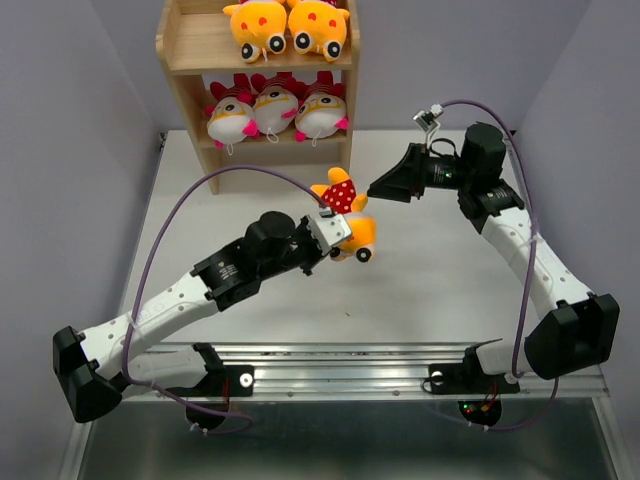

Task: Place and organize the stuffed toys onto the shelf

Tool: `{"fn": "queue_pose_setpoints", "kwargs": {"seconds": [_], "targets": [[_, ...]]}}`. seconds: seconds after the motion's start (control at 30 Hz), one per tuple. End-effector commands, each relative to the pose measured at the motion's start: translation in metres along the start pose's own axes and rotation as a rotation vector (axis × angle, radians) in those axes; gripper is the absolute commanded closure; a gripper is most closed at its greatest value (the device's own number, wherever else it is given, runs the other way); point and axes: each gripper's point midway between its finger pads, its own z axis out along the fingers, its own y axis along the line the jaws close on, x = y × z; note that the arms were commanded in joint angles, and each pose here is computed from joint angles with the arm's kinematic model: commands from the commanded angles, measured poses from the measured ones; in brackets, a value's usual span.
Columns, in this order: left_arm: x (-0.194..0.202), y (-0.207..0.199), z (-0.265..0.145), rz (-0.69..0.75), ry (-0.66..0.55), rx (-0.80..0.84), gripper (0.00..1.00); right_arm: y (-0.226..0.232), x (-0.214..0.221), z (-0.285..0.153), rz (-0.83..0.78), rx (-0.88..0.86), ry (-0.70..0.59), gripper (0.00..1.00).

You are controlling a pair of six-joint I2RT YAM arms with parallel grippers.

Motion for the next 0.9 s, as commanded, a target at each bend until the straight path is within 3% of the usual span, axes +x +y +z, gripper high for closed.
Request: {"fn": "queue_pose_setpoints", "kwargs": {"seconds": [0.0,0.2,0.33,0.43,0.47,0.53,0.57,0.6,0.73,0.77,0.8,0.87], "targets": [[-0.051,0.009,-0.007,0.041,-0.125,-0.033,1.0,-0.002,-0.012,0.01,0.058,0.004,-0.034,0.07],[-0.065,-0.005,0.004,0.035,-0.152,-0.011,1.0,-0.027,0.001,0.027,0.066,0.093,0.009,0.09],[-0.071,-0.009,0.006,0.016,-0.182,-0.004,1.0,-0.022,0.01,0.039,0.07,0.057,0.033,0.16],[-0.069,-0.013,0.008,-0.007,-0.187,0.006,1.0,-0.019,0.003,0.041,0.03,0.03,0.011,0.44],[-0.068,-0.013,0.008,-0.015,-0.185,0.006,1.0,-0.019,0.003,0.041,0.032,0.026,0.01,0.64],[-0.072,-0.012,0.006,-0.041,-0.219,-0.009,1.0,-0.015,0.001,0.042,0.013,0.004,0.012,0.8],[-0.076,-0.011,0.004,-0.048,-0.242,-0.017,1.0,-0.013,0.001,0.042,0.013,-0.006,0.012,0.94],[-0.077,-0.009,0.0,-0.06,-0.257,-0.026,1.0,-0.012,0.002,0.042,0.013,-0.009,0.012,0.99],[-0.077,-0.004,-0.007,-0.192,-0.308,-0.072,1.0,-0.006,-0.007,0.039,-0.058,-0.008,-0.011,0.99],[-0.075,-0.003,-0.009,-0.228,-0.309,-0.081,0.94,-0.005,-0.009,0.04,-0.068,-0.007,-0.017,0.99],[-0.079,0.001,-0.015,-0.271,-0.334,-0.105,0.8,-0.01,-0.018,0.033,-0.078,0.015,-0.041,0.99],[-0.077,0.001,-0.019,-0.335,-0.353,-0.111,0.33,-0.011,-0.028,0.028,-0.1,0.03,-0.065,0.99]]}}
